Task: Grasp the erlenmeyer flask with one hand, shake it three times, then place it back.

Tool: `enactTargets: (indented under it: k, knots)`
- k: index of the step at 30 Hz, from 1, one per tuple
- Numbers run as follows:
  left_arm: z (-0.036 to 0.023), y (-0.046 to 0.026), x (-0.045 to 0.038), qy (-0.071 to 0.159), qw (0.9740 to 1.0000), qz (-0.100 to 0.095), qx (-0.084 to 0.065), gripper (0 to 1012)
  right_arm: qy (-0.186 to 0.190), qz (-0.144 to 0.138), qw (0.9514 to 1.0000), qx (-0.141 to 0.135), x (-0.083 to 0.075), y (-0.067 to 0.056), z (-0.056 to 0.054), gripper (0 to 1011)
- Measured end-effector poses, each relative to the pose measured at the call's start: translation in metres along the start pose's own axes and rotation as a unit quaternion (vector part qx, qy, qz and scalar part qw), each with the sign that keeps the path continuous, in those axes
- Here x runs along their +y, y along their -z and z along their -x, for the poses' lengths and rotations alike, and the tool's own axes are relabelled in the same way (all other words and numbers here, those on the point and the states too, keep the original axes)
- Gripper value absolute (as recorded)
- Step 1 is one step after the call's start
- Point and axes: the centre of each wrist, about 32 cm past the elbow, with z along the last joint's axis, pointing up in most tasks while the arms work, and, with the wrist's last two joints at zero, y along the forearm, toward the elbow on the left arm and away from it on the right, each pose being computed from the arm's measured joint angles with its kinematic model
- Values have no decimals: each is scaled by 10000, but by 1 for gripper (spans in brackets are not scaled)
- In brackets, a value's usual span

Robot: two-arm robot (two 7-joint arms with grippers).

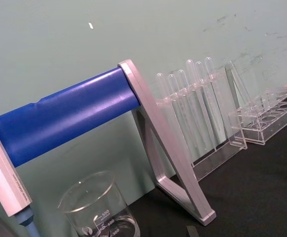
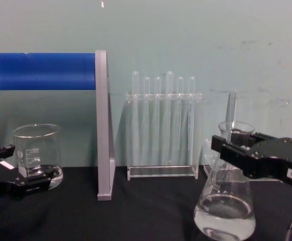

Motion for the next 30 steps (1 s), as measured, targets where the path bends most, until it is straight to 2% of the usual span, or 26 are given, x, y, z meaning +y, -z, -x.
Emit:
enactTargets:
  k: [21, 30]
  knots:
    - [0, 0, 0, 0, 10000, 0, 0, 1001, -35, 170, 9998, 75, -27, 197, 44, 453]
    - [0, 0, 0, 0, 10000, 0, 0, 1001, -45, 242, 9996, 102, -36, 243, 65, 453]
